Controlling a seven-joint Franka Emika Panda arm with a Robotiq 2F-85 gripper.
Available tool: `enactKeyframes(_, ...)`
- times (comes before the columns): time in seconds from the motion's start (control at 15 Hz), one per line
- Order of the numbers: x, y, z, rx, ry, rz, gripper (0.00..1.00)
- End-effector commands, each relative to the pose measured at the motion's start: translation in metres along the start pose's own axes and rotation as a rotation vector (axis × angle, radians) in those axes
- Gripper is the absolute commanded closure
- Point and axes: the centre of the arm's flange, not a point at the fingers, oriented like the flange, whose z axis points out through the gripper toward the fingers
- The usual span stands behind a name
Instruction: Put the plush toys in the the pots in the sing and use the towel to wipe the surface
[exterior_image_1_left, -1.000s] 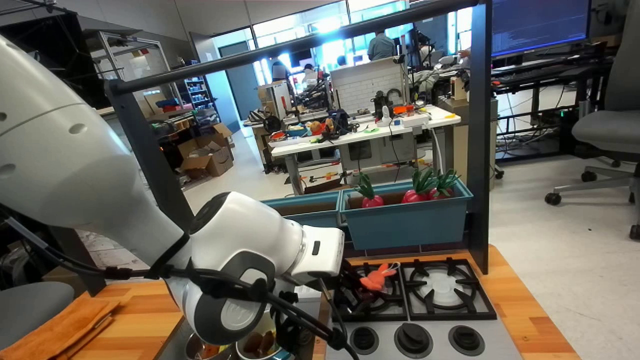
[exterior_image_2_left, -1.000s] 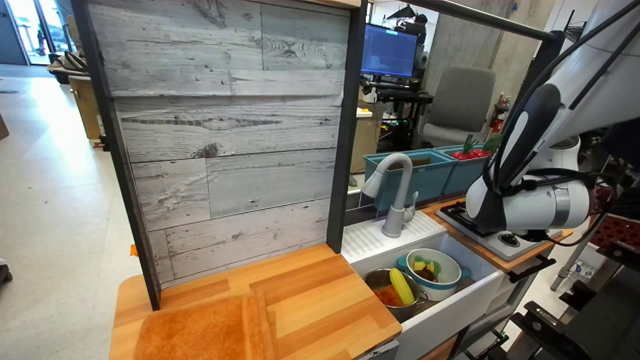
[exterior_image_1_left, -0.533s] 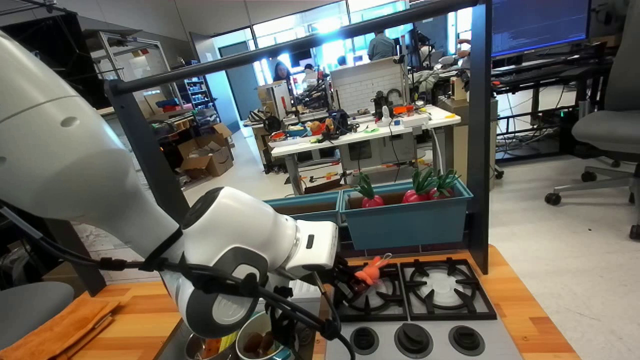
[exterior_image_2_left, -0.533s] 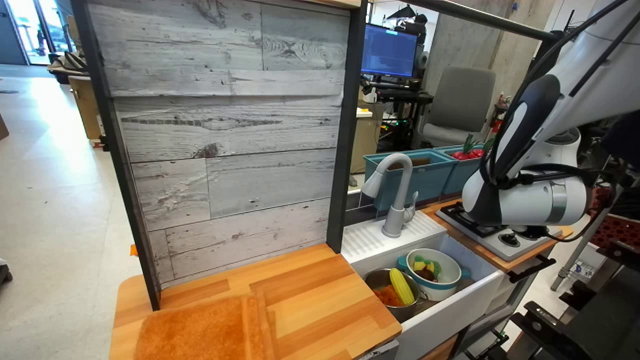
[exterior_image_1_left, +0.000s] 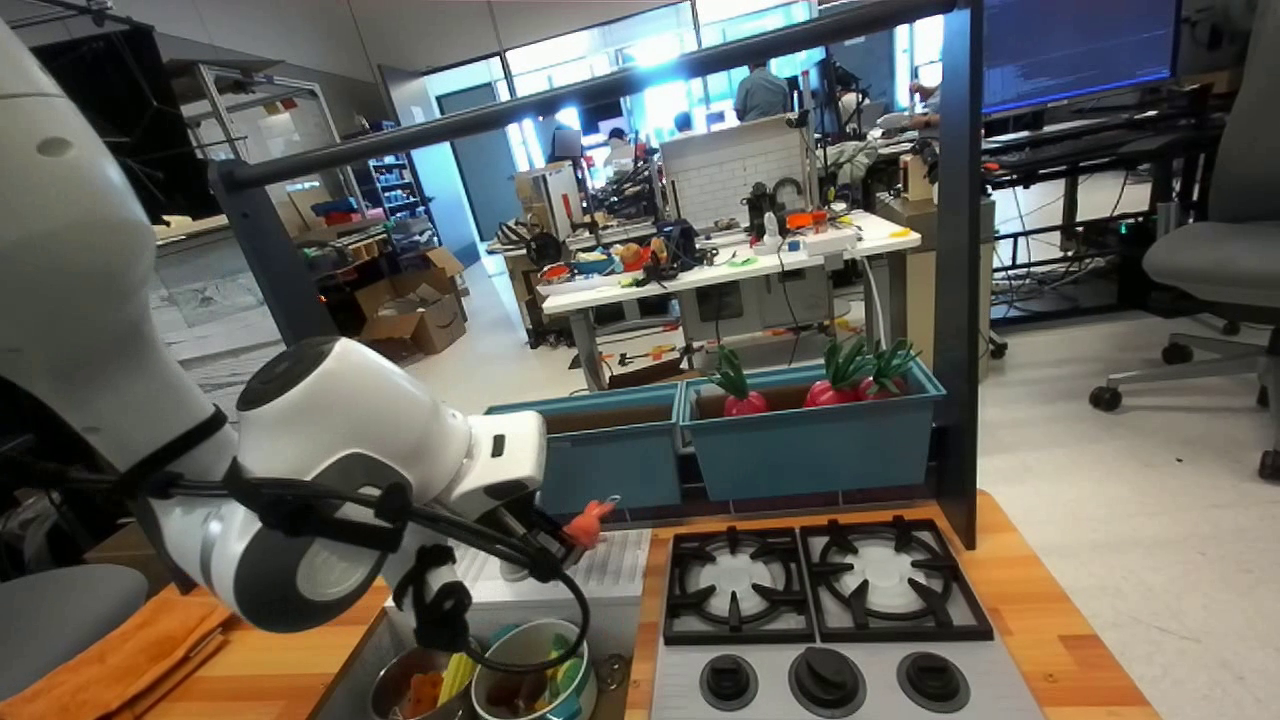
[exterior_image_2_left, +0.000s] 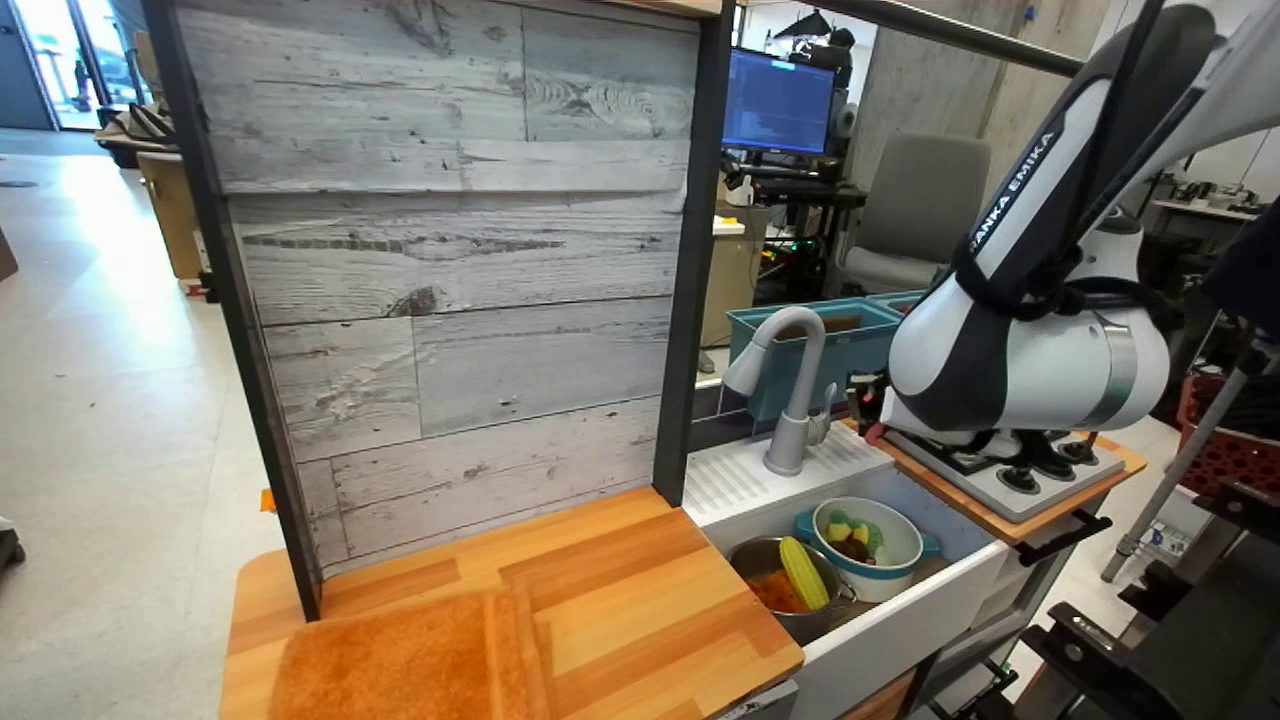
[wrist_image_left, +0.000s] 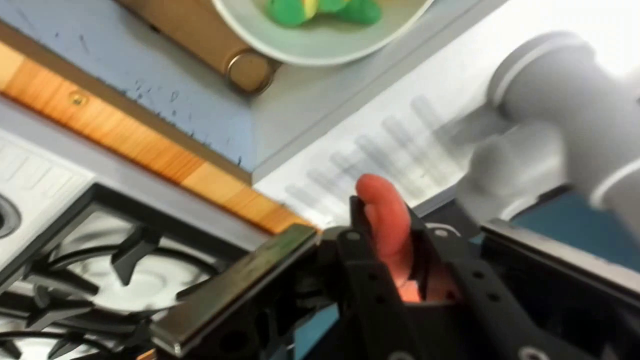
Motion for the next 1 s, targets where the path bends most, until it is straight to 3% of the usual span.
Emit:
enactKeyframes(0.0,-0.037,-0.026,0.001,0.009,-0.084,-0.115,0.96)
enactKeyframes(0.2,-0.056,-0.036,0.015,-0.033,-0.125,-0.159,0.96)
enactKeyframes(0.27,-0.060,-0.037,0.017,-0.041,-0.140,-0.176,0.60)
enactKeyframes(0.4,-0.067,-0.038,0.018,-0.073,-0.192,-0.225,0.54)
enactKeyframes(0.53,-0.073,-0.040,0.014,-0.127,-0.279,-0.282,0.39)
enactKeyframes(0.87,-0.073,-0.040,-0.004,-0.261,-0.401,-0.422,0.03)
enactKeyframes(0.93,-0.081,-0.033,0.013,-0.208,-0.361,-0.370,0.19)
